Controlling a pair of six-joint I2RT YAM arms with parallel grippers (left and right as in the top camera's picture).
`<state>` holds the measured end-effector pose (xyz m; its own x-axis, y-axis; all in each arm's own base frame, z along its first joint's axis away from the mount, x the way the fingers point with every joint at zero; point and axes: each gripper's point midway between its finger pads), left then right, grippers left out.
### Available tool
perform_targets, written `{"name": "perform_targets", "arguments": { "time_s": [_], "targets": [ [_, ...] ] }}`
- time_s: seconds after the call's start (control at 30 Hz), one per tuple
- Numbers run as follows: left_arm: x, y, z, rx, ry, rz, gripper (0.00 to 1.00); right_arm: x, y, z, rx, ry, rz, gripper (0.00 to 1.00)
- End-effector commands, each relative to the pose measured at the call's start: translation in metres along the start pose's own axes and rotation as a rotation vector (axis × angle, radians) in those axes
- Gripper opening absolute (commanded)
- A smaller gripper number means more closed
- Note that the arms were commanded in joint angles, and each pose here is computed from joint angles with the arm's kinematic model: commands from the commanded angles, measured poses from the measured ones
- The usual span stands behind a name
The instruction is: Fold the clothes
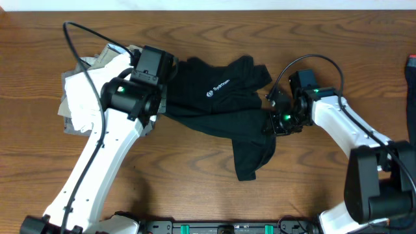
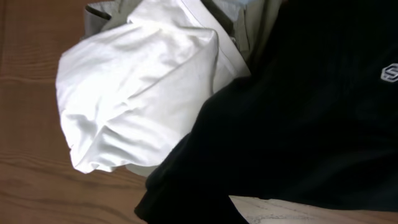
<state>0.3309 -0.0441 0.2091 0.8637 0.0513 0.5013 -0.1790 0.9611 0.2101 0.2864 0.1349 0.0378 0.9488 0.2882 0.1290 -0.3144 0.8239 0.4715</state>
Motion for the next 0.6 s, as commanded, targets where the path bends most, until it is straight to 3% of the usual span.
{"name": "perform_targets", "arguments": {
  "time_s": [0.0, 0.17, 0.27, 0.57],
  "targets": [
    [0.002, 0.005, -0.003, 0.032, 0.002, -0.004, 0.06, -0.010, 0.000, -0.010, 0.014, 0.054, -0.009, 0.14],
    [0.002, 0.004, -0.004, 0.033, 0.003, -0.005, 0.06, -0.017, 0.001, -0.011, 0.018, 0.081, -0.005, 0.36],
    [0.002, 0.004, -0.004, 0.033, 0.003, -0.005, 0.06, -0.021, 0.001, -0.013, 0.019, 0.093, -0.008, 0.43],
    [0.002, 0.004, -0.004, 0.033, 0.003, -0.005, 0.06, -0.028, 0.000, -0.025, 0.037, 0.085, -0.025, 0.41]
  ]
}}
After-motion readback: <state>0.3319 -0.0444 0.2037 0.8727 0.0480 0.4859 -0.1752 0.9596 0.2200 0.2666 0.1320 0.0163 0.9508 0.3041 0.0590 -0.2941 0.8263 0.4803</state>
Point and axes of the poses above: each gripper's point midway between its finger pads, its own z axis back along the fingers, its own y axis along the line the jaws close on, x = y × z, and after that the axes turned 8 degrees about z, right-handed
